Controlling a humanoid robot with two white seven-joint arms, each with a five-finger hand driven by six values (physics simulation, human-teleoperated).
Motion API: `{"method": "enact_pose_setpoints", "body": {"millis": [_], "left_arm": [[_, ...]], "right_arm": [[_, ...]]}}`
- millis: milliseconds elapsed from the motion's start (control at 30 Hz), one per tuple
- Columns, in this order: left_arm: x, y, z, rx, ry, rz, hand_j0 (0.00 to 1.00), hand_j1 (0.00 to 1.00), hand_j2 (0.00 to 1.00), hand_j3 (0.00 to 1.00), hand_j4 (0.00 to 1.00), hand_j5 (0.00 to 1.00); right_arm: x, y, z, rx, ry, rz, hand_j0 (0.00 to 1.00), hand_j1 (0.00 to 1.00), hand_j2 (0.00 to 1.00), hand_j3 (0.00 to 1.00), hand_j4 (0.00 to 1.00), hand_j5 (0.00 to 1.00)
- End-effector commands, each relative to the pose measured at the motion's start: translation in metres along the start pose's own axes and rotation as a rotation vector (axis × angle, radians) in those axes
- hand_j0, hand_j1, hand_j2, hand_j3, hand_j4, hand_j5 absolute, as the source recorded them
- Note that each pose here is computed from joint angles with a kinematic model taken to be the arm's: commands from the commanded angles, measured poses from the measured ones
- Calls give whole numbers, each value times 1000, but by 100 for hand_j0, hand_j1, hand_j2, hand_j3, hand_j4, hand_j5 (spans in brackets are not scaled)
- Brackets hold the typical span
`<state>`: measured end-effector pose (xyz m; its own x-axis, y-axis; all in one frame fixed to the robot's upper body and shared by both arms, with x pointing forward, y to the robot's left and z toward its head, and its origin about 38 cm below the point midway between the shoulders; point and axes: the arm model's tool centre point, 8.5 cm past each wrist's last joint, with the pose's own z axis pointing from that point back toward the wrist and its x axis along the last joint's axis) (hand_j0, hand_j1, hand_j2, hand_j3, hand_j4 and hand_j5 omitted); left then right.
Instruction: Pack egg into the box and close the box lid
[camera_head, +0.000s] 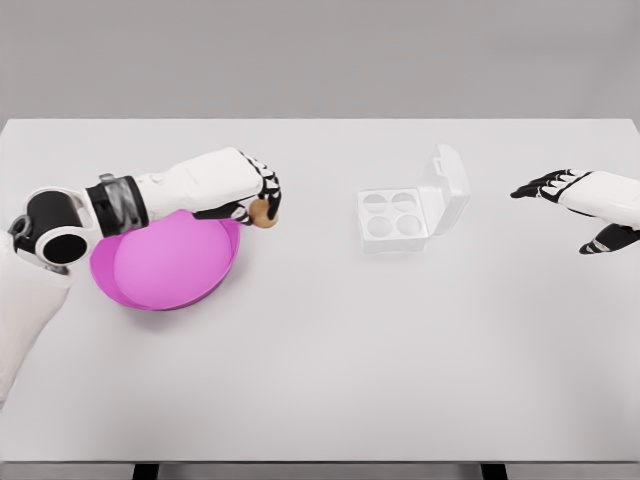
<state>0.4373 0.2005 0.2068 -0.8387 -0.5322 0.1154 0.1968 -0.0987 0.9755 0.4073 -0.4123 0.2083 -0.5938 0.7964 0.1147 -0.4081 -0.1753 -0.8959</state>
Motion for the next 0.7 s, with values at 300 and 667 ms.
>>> {"method": "enact_pose_setpoints", "body": {"millis": [300, 667], "left_arm": [[12, 4, -18, 41, -37, 22, 31, 31, 31, 31, 31, 31], [23, 7, -34, 71, -70, 40, 32, 32, 32, 32, 32, 32]], "right_arm": [[-1, 0, -1, -2, 3, -6, 100, 100, 100, 100, 100, 100], [-3, 2, -2, -2, 7, -12, 100, 100, 100, 100, 100, 100]]}}
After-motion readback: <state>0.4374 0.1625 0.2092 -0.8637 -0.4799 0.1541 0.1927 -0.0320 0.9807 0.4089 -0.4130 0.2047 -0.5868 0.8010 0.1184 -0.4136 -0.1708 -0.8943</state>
